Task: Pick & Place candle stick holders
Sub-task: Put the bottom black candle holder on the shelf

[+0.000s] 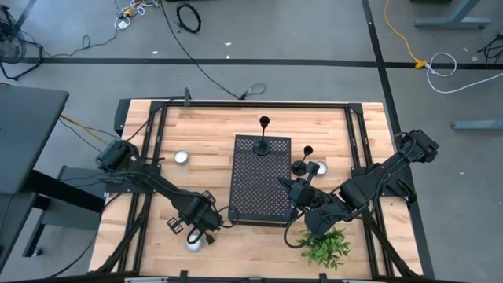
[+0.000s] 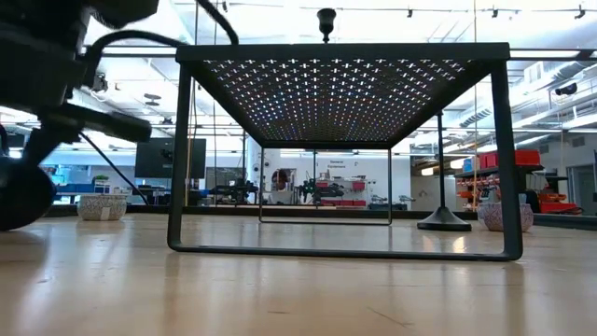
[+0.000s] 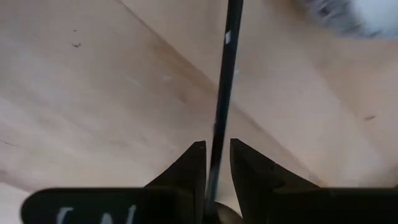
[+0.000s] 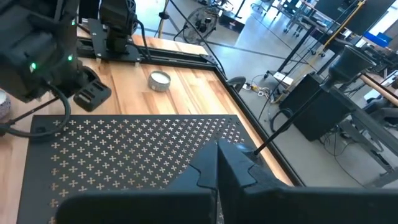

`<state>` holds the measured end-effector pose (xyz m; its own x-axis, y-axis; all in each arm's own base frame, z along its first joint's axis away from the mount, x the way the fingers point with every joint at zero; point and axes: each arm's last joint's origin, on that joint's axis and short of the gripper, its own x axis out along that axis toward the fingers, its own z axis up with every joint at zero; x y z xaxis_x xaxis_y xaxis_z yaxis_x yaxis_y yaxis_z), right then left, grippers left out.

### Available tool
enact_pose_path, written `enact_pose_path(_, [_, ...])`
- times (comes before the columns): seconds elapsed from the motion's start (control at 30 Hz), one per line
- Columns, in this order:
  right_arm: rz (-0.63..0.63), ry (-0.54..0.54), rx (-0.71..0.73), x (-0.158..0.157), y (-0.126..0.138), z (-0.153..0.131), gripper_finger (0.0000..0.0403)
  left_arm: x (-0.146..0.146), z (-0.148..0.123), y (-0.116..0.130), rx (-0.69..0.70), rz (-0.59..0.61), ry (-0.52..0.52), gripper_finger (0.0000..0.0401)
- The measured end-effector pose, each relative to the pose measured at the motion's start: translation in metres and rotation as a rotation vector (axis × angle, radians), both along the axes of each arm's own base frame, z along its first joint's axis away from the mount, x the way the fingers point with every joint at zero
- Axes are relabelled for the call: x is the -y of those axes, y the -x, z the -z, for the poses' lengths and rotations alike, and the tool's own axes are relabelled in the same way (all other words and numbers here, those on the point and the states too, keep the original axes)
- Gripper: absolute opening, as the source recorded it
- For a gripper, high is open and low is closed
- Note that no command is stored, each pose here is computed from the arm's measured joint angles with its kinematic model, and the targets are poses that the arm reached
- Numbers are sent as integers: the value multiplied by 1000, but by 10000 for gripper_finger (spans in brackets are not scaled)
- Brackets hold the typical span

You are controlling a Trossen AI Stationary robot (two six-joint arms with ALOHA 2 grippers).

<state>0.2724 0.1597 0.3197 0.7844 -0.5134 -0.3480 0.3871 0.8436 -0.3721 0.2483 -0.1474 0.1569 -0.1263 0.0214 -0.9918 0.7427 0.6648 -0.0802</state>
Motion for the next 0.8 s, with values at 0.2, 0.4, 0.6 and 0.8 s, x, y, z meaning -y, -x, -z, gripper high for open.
enact_pose_path(0.2, [7, -14, 6, 0, 0, 0, 0, -1, 12, -7, 12, 32, -45, 72])
enact_pose_path(0.4, [8, -15, 6, 0, 0, 1, 0, -2, 15, -8, 6, 26, -52, 18])
enact_pose_path(0.6, [8, -13, 4, 0, 0, 1, 0, -1, 15, -8, 3, 11, -44, 13])
enact_pose_path(0.8, [8, -8, 0, 0, 1, 1, 0, 0, 11, -7, 4, -29, -26, 11])
